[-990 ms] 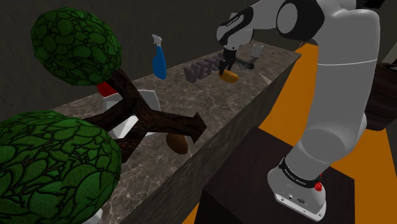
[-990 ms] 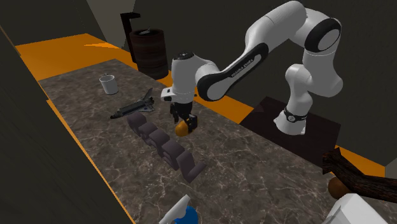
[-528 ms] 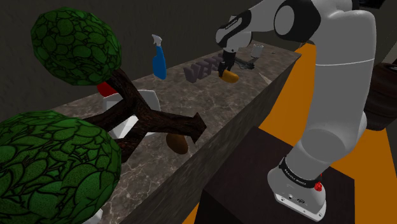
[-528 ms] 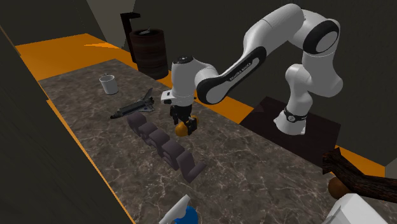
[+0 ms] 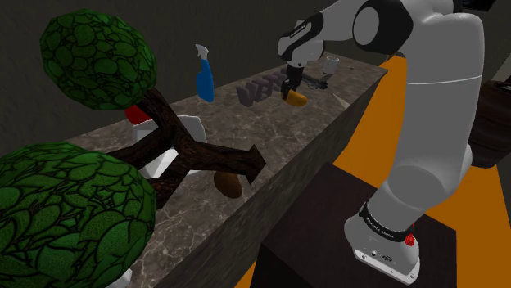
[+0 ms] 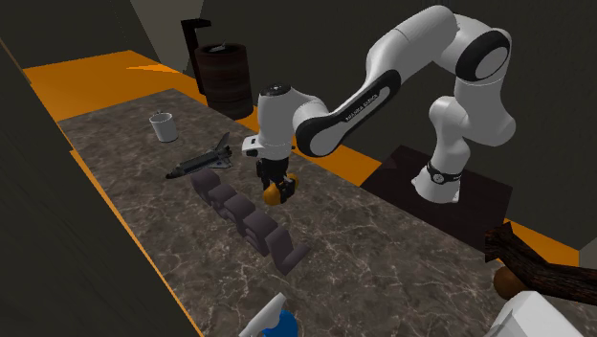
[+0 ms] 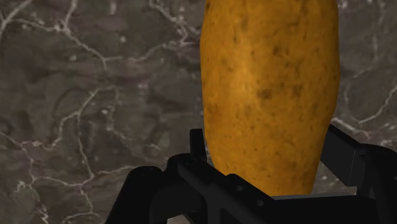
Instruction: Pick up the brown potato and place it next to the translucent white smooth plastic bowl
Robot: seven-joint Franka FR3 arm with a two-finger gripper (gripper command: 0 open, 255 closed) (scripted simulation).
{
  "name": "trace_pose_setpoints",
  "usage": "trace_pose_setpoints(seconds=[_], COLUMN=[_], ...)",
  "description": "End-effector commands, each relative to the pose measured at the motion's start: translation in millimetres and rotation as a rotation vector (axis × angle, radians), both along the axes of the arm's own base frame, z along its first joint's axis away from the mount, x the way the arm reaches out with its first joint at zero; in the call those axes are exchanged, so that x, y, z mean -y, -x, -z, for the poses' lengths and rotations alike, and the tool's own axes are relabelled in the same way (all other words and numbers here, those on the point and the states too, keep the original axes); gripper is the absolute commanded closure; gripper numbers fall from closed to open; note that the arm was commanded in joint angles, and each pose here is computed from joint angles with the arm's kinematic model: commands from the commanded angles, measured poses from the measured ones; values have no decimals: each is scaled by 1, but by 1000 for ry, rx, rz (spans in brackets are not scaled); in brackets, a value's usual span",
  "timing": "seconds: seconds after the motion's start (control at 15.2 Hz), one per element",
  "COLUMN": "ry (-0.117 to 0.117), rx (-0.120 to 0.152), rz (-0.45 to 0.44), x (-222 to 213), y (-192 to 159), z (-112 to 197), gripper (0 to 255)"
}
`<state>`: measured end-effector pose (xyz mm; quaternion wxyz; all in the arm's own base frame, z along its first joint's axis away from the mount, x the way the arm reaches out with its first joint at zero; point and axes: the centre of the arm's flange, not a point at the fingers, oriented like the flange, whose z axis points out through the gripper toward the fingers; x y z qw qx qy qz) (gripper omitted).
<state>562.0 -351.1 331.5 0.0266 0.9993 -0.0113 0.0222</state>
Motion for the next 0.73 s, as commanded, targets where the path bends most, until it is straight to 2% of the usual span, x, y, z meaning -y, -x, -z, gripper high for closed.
trace_pose_setpoints(seconds=[0.0, 0.26, 0.66], ry=[0, 0, 0], rx=[-1, -1, -1], rz=[0, 0, 0], x=[0, 0, 0], y=[0, 0, 0], z=[1, 0, -31], gripper=[255, 255, 255])
